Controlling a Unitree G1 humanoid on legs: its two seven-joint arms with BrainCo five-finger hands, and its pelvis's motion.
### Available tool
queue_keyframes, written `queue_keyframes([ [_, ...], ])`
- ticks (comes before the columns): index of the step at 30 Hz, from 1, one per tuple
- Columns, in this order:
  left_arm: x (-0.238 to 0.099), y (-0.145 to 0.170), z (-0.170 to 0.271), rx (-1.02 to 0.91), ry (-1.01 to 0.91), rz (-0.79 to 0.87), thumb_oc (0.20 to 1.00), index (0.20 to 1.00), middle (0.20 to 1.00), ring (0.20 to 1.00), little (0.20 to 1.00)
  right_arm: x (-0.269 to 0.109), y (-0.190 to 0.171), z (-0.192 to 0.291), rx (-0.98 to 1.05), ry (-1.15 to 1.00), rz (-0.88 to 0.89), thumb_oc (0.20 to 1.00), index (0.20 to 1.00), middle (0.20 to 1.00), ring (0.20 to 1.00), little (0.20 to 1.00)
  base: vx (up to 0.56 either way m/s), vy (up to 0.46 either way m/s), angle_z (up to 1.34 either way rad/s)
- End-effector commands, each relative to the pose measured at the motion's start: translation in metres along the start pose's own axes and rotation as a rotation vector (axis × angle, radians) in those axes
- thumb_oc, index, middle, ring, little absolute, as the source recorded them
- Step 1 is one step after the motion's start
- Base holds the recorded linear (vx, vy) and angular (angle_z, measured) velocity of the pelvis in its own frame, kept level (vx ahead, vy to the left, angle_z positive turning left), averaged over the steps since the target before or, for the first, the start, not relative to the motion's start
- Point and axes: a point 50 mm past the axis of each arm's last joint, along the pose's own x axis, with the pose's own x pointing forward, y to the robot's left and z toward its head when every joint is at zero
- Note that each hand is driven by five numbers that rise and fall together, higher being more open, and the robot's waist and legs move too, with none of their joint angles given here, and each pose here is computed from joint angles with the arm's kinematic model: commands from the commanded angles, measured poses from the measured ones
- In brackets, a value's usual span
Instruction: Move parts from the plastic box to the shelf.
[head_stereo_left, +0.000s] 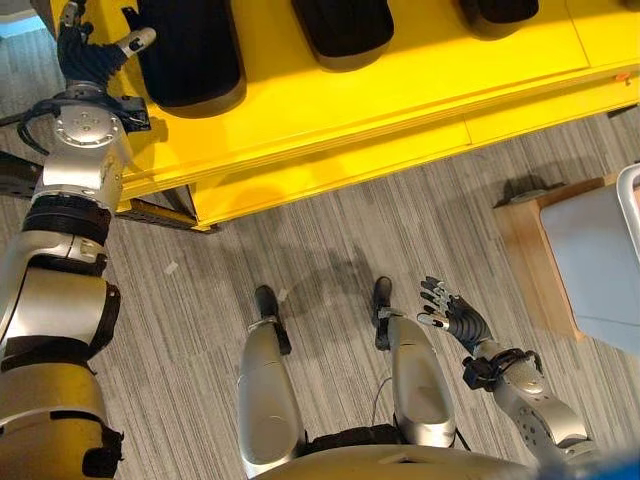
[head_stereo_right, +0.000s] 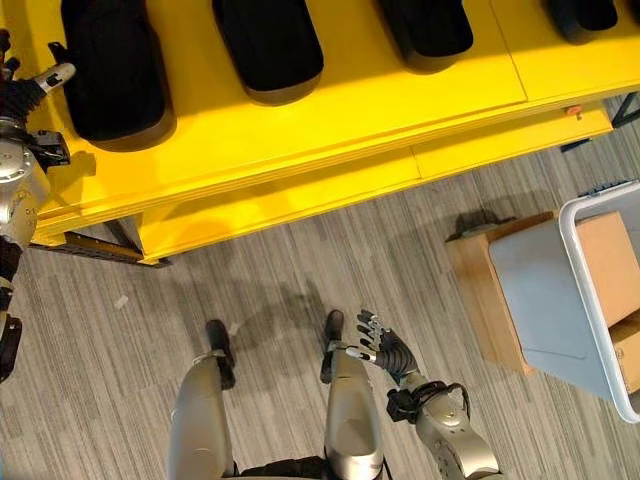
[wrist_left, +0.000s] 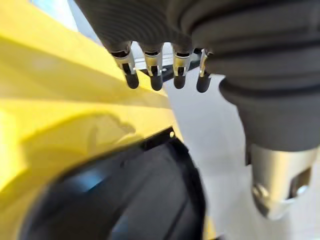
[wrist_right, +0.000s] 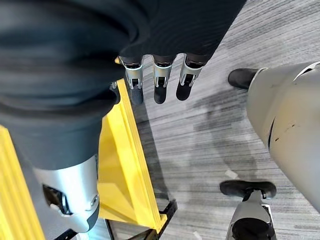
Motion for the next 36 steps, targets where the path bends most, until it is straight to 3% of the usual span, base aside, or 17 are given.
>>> queue_keyframes([
  [1,-0.005,0.026,0.003,0.034,-0.070,0.037,1.000,1.000,1.000,1.000,1.000,-0.009,-0.011,0.004,-0.009,-0.022,-0.025,1.000,1.000,1.000,1.000,1.000,-0.01,-0.004,0.08],
  [13,-0.052,0.028,-0.006,0.283,-0.239,-0.052,1.000,1.000,1.000,1.000,1.000,-0.014,-0.024,0.006,-0.019,-0.038,-0.064,1.000,1.000,1.000,1.000,1.000,-0.03,-0.010,0.05],
  [18,-0.065,0.021,-0.017,0.304,-0.239,-0.076,1.000,1.000,1.000,1.000,1.000,-0.016,-0.025,0.006,-0.032,-0.038,-0.063,1.000,1.000,1.000,1.000,1.000,0.00,0.000,0.00],
  [27,-0.084,-0.017,-0.036,0.129,-0.193,-0.144,1.000,1.000,1.000,1.000,1.000,-0.016,-0.023,0.006,-0.033,-0.038,-0.059,1.000,1.000,1.000,1.000,1.000,0.01,-0.001,0.00],
  [36,-0.117,-0.035,-0.063,0.019,-0.099,-0.196,1.000,1.000,1.000,1.000,1.000,-0.010,-0.019,0.020,-0.037,-0.100,-0.055,1.000,1.000,1.000,1.000,1.000,0.04,-0.010,-0.06],
])
